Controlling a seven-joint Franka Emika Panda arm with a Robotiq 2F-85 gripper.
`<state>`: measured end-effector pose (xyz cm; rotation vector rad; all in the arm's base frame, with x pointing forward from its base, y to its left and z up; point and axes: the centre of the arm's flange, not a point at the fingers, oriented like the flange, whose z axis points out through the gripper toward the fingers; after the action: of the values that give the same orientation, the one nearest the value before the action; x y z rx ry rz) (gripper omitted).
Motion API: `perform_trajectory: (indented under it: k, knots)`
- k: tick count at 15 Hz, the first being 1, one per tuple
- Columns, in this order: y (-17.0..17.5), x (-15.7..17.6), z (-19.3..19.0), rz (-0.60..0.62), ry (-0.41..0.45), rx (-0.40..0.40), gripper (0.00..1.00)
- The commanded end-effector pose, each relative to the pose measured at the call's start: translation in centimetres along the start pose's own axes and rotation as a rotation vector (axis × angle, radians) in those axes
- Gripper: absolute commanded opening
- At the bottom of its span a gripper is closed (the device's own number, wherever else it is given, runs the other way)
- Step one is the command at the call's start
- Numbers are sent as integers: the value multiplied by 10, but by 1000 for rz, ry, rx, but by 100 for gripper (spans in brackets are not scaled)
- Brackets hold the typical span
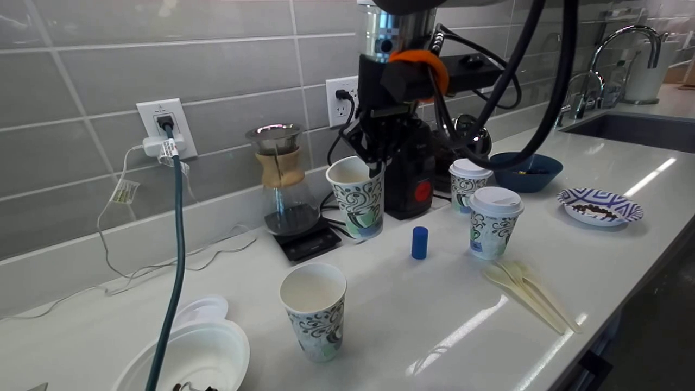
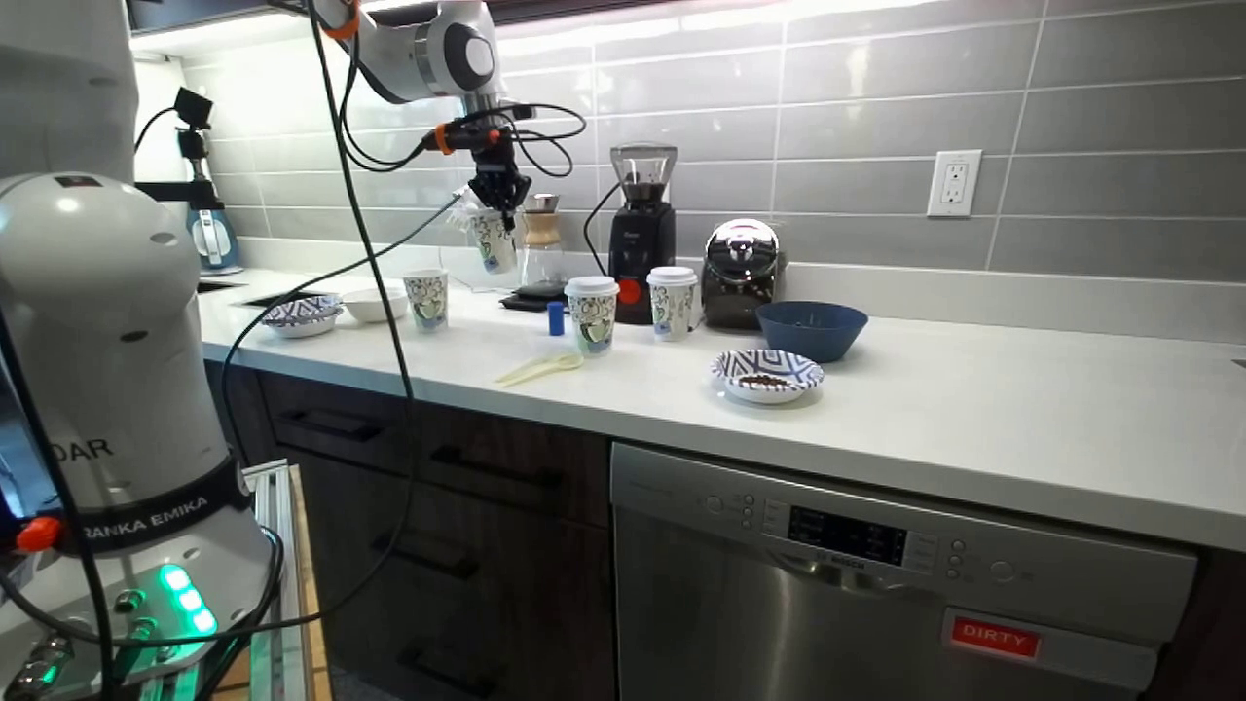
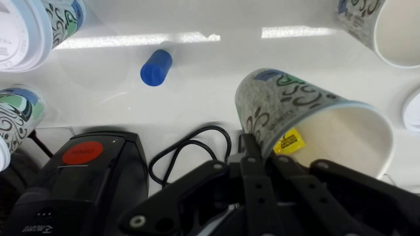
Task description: Move the coffee cup from the back left to the right.
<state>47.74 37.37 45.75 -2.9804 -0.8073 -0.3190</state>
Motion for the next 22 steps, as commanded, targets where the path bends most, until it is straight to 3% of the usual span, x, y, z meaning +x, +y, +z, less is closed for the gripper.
perform_trajectory:
  k: [1, 11, 17, 22]
  knots:
    - [14, 11, 2, 105, 4, 4, 1]
    - [107, 48, 22, 562, 20, -6, 1]
    - [158, 47, 57, 753, 12, -23, 1]
    - [191, 36, 86, 813, -15, -60, 1]
